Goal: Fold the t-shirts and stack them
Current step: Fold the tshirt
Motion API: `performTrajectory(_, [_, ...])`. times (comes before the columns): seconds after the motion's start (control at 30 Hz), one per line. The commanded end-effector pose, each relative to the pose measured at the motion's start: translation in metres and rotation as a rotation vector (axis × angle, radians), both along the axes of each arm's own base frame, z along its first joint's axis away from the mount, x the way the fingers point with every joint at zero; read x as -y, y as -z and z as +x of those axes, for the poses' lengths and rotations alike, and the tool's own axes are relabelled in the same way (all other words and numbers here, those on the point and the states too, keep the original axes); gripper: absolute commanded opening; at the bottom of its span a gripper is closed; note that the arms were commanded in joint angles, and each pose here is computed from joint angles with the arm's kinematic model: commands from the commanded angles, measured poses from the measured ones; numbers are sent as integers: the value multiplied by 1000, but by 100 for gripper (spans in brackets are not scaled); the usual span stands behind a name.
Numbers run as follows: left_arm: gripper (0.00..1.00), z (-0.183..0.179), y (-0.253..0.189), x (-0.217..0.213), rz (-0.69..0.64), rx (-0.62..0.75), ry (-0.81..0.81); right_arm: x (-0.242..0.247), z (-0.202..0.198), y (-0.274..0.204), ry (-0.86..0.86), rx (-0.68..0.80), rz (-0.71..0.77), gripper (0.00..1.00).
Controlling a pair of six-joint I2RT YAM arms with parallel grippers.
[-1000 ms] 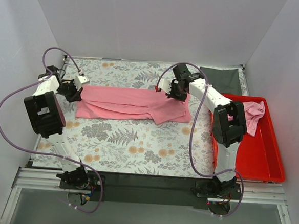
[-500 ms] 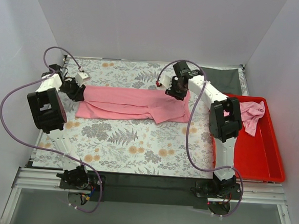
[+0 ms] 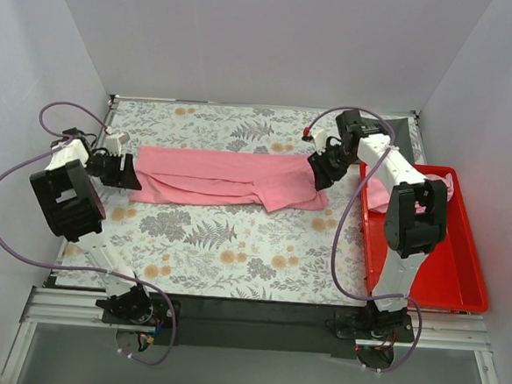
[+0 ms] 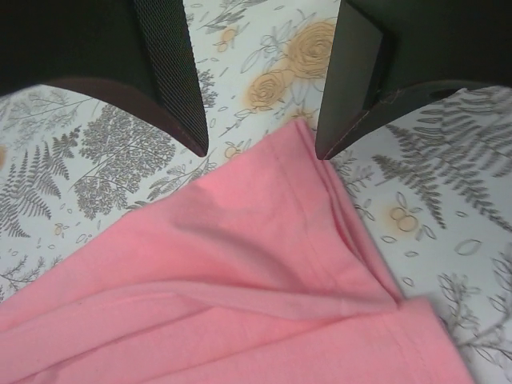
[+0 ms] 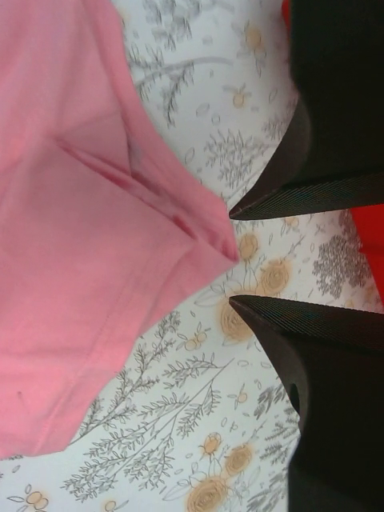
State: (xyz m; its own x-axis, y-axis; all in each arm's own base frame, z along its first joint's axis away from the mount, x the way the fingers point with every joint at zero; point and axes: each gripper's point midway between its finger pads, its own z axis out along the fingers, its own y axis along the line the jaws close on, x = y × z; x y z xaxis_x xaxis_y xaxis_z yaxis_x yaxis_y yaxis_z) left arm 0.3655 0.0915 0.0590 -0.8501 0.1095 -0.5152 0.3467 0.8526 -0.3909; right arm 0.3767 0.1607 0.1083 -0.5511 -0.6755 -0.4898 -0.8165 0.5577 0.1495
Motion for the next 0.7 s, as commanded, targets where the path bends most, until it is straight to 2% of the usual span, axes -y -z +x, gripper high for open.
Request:
performTrajectory(0.0, [56,-1,-17,9,-13,23,-80,-2,-25,13,47,-112,51,49])
performTrajectory(0.27, [57,-14,6,5,10,-38,-112,12,-30,53,64,-115,-9,48])
performTrajectory(0.47, [58,-11,10,0,29,-44,-132,15,-26,63,63,-98,-26,48])
performTrajectory(0.67, [58,-1,15,-17,93,-52,-165,12,-27,72,60,-123,-19,41])
